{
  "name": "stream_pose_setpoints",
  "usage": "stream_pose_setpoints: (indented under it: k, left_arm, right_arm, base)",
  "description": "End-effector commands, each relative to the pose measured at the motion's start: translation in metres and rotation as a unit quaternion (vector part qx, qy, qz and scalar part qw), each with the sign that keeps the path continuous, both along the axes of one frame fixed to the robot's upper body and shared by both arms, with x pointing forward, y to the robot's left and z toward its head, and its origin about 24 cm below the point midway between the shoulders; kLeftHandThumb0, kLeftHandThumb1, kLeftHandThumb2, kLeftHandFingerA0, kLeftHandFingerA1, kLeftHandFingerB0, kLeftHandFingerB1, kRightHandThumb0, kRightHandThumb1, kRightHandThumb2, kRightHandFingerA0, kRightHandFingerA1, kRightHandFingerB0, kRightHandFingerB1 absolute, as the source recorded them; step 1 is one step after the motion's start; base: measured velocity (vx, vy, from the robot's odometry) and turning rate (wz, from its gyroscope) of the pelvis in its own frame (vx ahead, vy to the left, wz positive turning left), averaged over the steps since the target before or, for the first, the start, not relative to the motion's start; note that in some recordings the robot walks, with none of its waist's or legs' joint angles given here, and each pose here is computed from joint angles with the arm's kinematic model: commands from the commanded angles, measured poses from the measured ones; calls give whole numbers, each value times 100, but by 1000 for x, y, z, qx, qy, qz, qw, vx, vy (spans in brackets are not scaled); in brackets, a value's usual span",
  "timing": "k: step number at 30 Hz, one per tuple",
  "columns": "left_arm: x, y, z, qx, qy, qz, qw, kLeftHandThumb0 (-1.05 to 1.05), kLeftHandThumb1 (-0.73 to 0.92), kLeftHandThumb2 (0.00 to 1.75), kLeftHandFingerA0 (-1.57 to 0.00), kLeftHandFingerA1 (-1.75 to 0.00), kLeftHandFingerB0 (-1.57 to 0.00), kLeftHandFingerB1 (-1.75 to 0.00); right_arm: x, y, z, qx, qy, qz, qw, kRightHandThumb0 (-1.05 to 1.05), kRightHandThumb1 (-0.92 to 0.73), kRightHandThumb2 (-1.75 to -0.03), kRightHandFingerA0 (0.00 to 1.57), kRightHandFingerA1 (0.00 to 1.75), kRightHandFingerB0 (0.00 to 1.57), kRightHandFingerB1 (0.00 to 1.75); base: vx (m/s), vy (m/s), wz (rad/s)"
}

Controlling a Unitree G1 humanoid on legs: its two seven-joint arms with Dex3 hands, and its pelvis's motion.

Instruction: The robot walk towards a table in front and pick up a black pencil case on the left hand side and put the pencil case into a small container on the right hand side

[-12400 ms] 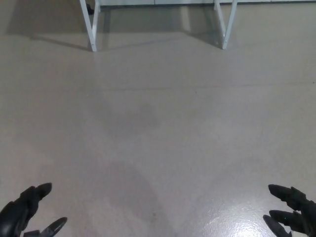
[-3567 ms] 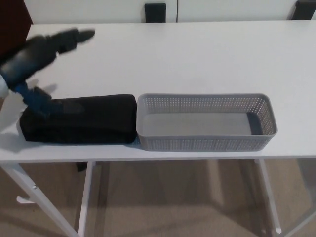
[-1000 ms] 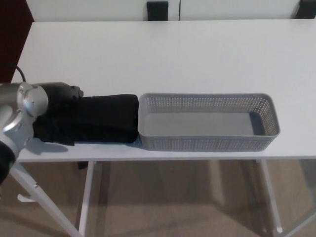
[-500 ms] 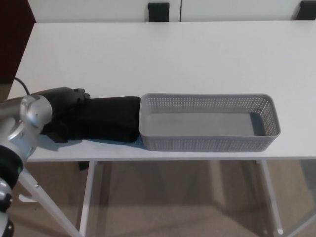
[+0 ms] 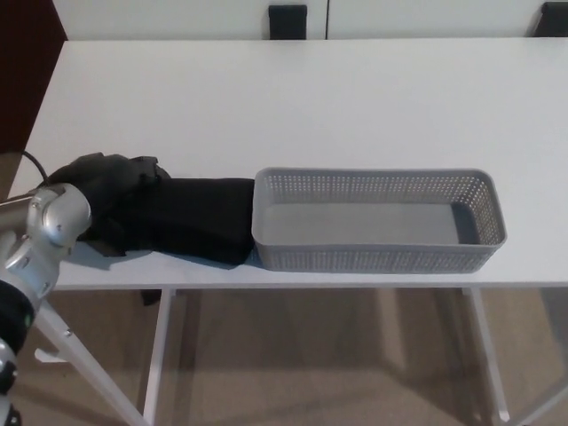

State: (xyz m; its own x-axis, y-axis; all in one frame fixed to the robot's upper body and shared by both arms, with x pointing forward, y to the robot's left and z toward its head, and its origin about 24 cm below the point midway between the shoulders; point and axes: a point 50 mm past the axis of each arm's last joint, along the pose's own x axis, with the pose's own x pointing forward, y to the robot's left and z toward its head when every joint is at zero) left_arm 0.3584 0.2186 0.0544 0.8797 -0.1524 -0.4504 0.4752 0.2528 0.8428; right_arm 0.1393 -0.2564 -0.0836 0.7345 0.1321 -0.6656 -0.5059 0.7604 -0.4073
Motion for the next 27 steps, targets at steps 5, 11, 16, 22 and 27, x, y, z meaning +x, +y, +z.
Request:
stream_pose_setpoints:
  k: [5,11,16,22,27]
  left_arm:
    - [-6,26,13,-7,-11,-5,1000,-14,82,65,-97,-117,-78,-73]
    - [-17,62,20,-32,-19,30,999,-12,85,66,-104,-124,-79,-80]
    - [-20,82,28,-109,-27,97,989,-10,85,66,-101,-132,-78,-79]
    - [-15,85,37,-235,-54,148,959,-11,84,71,-100,-142,-78,-81]
    - [-8,72,44,-275,-59,129,951,-16,81,72,-101,-142,-82,-92]
  right_arm:
    - [9,-8,7,-18,4,-1,1000,-53,-63,-59,43,39,32,35]
    - [6,-9,7,-19,6,4,1000,-53,-63,-59,43,40,31,35]
    - [5,-12,6,-19,9,-1,1000,-52,-63,-59,44,39,31,34]
    - [7,-12,6,-20,6,-1,1000,-53,-63,-58,44,39,31,35]
    - [8,-11,7,-21,4,-1,1000,-53,-62,-59,46,40,32,35]
  base:
    - [0,0,0]
    - [0,0,0]
    - [0,0,0]
    - [0,0,0]
    - [0,0,0]
